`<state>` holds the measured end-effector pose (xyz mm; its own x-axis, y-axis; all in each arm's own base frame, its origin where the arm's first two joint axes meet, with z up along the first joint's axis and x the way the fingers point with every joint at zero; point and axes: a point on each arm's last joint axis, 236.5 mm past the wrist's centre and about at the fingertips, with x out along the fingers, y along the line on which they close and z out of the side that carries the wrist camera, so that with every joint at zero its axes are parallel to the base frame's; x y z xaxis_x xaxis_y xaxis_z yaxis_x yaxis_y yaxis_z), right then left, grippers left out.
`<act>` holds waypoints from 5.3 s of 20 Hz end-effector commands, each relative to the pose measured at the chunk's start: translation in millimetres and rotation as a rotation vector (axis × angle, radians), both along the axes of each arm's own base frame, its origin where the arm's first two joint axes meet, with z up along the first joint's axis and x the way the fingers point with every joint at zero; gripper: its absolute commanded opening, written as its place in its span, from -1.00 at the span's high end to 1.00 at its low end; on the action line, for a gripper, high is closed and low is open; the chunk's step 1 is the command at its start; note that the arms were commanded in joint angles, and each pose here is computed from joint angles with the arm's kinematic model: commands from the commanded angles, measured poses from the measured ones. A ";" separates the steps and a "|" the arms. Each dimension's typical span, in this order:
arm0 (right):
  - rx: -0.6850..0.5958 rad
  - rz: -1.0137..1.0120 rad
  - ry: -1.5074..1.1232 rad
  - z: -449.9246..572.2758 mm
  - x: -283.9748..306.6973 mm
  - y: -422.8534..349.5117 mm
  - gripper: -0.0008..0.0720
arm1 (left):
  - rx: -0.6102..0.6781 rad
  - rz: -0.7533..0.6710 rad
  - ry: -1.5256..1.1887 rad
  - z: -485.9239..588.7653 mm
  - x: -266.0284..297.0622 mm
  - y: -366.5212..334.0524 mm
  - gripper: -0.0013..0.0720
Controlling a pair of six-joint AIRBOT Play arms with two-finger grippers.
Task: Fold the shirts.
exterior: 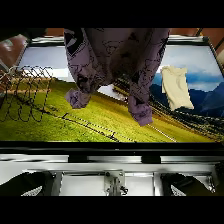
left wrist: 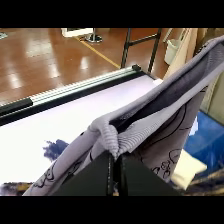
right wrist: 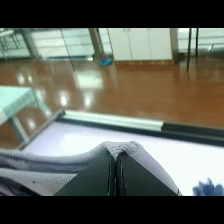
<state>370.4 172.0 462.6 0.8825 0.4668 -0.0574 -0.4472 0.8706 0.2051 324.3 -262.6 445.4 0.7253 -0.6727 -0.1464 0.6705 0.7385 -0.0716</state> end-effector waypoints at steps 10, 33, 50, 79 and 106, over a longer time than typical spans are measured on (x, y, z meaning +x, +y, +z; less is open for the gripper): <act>-0.375 -0.037 0.715 -215.8 25.7 -9.1 0.79 | 0.561 -0.234 0.620 -270.5 -52.9 -28.6 0.82; -0.561 -0.442 0.600 -210.7 78.8 -101.6 -0.83 | 0.239 -0.518 0.773 -322.1 -48.5 -180.8 -1.00; 0.089 -0.144 1.337 -483.1 -48.4 -56.2 -0.82 | 0.427 0.217 1.363 -478.6 20.3 118.3 -0.98; 0.083 -0.258 1.056 -479.1 84.9 -91.1 0.80 | 0.180 -0.042 1.310 -493.8 23.2 16.5 0.82; -0.267 -0.064 0.896 -304.9 83.4 -99.9 0.79 | 0.081 -0.144 1.137 -406.9 77.0 3.5 -0.85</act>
<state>466.9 49.7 159.2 0.5351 0.2072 -0.8189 -0.1404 0.9778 0.1557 397.9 -289.5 57.7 0.0920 -0.7488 -0.6564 0.4028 0.6308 -0.6632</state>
